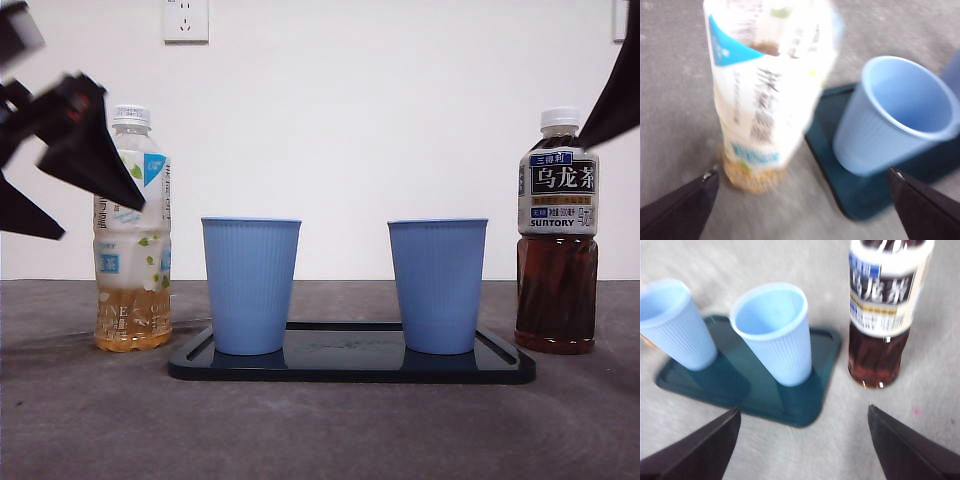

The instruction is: Pour the drink into the cup

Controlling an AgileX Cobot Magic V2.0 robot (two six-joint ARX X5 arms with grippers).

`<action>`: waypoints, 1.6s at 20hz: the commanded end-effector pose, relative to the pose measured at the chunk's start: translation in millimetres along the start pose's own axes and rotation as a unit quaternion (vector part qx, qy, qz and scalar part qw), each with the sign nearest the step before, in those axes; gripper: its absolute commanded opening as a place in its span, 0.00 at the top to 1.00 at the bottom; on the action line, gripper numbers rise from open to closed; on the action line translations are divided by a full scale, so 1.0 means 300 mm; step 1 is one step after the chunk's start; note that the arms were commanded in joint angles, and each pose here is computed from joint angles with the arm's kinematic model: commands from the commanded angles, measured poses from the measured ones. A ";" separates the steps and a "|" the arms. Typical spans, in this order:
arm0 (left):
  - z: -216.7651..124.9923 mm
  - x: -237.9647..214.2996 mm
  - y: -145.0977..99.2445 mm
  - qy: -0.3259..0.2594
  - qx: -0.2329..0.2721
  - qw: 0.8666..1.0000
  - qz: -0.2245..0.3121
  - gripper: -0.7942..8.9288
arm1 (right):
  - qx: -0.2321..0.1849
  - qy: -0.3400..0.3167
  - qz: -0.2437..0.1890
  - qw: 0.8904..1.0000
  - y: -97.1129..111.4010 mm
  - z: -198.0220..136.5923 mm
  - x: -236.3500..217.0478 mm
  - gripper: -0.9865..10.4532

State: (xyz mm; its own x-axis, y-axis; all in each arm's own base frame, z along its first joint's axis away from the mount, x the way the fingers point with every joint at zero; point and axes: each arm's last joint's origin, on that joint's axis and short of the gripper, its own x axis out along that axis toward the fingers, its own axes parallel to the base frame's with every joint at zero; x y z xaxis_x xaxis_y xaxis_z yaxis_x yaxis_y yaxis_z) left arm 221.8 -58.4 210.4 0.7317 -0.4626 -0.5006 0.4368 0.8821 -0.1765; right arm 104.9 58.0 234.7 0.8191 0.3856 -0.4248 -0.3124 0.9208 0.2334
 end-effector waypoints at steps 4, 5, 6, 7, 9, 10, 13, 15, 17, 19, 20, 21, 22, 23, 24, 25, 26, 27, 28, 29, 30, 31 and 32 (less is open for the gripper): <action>-0.027 0.121 0.037 0.000 -0.002 1.000 0.012 0.33 | 0.010 -0.049 0.018 0.999 0.000 0.012 -0.071 0.56; -0.030 0.137 0.043 -0.004 -0.001 1.000 0.017 0.33 | 0.010 -0.055 0.019 0.998 0.000 0.013 -0.078 0.56; -0.034 0.156 0.050 -0.010 0.000 1.000 0.021 0.34 | 0.011 -0.061 0.021 0.998 -0.001 0.013 -0.086 0.56; -0.038 0.170 0.054 -0.014 0.001 1.000 0.022 0.34 | 0.011 -0.064 0.023 0.998 -0.001 0.013 -0.090 0.56; -0.045 0.197 0.065 -0.022 0.003 0.999 0.032 0.34 | 0.011 -0.069 0.025 0.997 -0.002 0.012 -0.097 0.56; -0.048 0.206 0.068 -0.026 0.004 0.999 0.032 0.34 | 0.011 -0.069 0.025 0.997 -0.002 0.012 -0.097 0.56; -0.051 0.230 0.077 -0.040 0.007 0.998 0.044 0.34 | 0.009 -0.068 0.024 0.997 -0.002 0.012 -0.097 0.56; -0.053 0.241 0.081 -0.049 0.010 0.998 0.044 0.35 | 0.009 -0.068 0.024 0.997 -0.002 0.012 -0.097 0.56; -0.058 0.248 0.083 -0.048 0.009 0.998 0.044 0.43 | 0.009 -0.068 0.024 0.997 -0.002 0.012 -0.097 0.56; -0.062 0.253 0.085 -0.046 0.009 0.998 0.044 0.51 | 0.007 -0.069 0.023 0.997 -0.002 0.012 -0.097 0.56; -0.063 0.255 0.085 -0.046 0.009 0.998 0.044 0.51 | 0.006 -0.069 0.023 0.997 -0.002 0.012 -0.097 0.56; -0.062 0.254 0.085 -0.047 0.007 0.998 0.044 0.52 | 0.006 -0.069 0.023 0.997 -0.002 0.012 -0.097 0.56; -0.062 0.254 0.085 -0.048 0.007 0.998 0.044 0.56 | 0.006 -0.069 0.023 0.997 -0.002 0.012 -0.097 0.56; -0.061 0.254 0.085 -0.050 0.006 0.998 0.044 0.61 | 0.005 -0.069 0.023 0.997 -0.002 0.012 -0.097 0.56; -0.061 0.254 0.085 -0.050 0.006 0.998 0.044 0.64 | 0.005 -0.069 0.023 0.997 -0.002 0.012 -0.097 0.56; -0.060 0.254 0.085 -0.050 0.006 0.998 0.044 0.67 | 0.004 -0.069 0.023 0.997 -0.002 0.012 -0.097 0.56; -0.060 0.254 0.085 -0.050 0.006 0.998 0.044 0.68 | 0.003 -0.069 0.023 0.997 -0.002 0.012 -0.097 0.56; -0.059 0.253 0.085 -0.051 0.006 0.998 0.044 0.68 | 0.000 -0.069 0.023 0.997 -0.002 0.012 -0.097 0.56; -0.057 0.250 0.084 -0.051 0.007 0.998 0.044 0.68 | -0.001 -0.069 0.023 0.997 -0.002 0.012 -0.097 0.56; -0.053 0.245 0.082 -0.052 0.011 0.998 0.044 0.68 | -0.002 -0.069 0.022 0.997 -0.002 0.012 -0.097 0.56; -0.046 0.237 0.080 -0.056 0.014 0.997 0.044 0.68 | -0.004 -0.069 0.022 0.997 -0.002 0.012 -0.097 0.56; -0.035 0.226 0.076 -0.061 0.020 0.997 0.044 0.68 | -0.004 -0.069 0.022 0.997 -0.002 0.012 -0.097 0.56; -0.023 0.212 0.071 -0.064 0.032 0.996 0.045 0.68 | -0.005 -0.069 0.022 0.997 -0.002 0.012 -0.097 0.56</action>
State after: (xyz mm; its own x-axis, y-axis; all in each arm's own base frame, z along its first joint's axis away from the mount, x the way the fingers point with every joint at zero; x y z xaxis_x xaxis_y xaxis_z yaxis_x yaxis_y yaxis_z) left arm 271.9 -67.6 161.3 0.8057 -0.3888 -0.4468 0.3807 0.9179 -0.1122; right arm 83.6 45.7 245.9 0.8600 0.4087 -0.3056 -0.3426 0.9062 0.2480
